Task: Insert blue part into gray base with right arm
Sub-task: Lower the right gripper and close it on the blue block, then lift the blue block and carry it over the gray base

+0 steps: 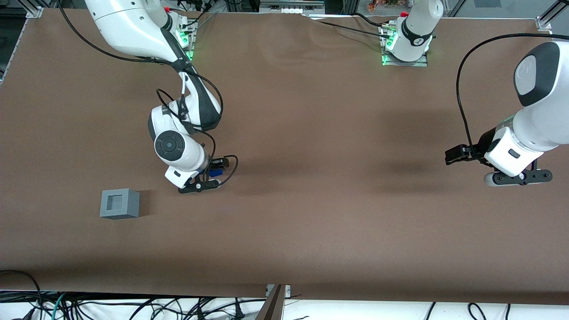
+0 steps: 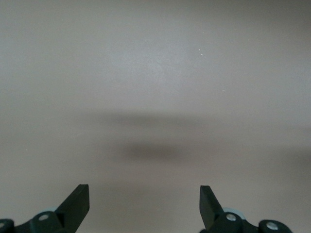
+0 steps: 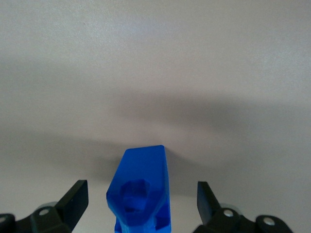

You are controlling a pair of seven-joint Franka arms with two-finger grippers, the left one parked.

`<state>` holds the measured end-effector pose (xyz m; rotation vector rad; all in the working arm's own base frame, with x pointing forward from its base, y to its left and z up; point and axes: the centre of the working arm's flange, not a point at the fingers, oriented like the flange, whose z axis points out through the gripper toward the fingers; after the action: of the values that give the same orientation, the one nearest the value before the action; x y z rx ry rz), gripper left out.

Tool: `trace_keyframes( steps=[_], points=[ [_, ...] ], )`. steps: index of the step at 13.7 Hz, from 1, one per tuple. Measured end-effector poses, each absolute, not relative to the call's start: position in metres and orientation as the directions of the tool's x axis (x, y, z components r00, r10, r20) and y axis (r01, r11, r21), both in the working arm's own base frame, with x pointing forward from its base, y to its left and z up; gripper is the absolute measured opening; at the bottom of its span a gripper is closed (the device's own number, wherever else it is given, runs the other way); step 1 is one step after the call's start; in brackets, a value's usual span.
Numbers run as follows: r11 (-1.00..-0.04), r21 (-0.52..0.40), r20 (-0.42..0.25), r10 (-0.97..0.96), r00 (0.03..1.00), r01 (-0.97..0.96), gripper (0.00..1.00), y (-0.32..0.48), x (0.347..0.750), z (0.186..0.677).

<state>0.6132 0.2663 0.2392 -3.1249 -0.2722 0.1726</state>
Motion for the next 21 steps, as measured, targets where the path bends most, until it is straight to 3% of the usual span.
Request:
trace_keyframes(
  steps=[2,6,12,17,21],
  points=[
    [-0.984,-0.010,-0.109,0.177,0.978,0.177,0.95,0.267,0.613,0.239],
    [-0.983,-0.010,-0.110,0.182,0.977,0.182,0.50,0.267,0.612,0.239],
    [-0.980,-0.009,-0.095,0.198,0.976,0.198,0.50,0.252,0.626,0.255],
    [-0.996,0.010,-0.044,0.087,0.995,0.087,0.50,0.163,0.677,0.349],
    [-0.999,0.049,-0.006,0.003,1.000,0.003,0.50,0.097,0.695,0.372]
  ],
)
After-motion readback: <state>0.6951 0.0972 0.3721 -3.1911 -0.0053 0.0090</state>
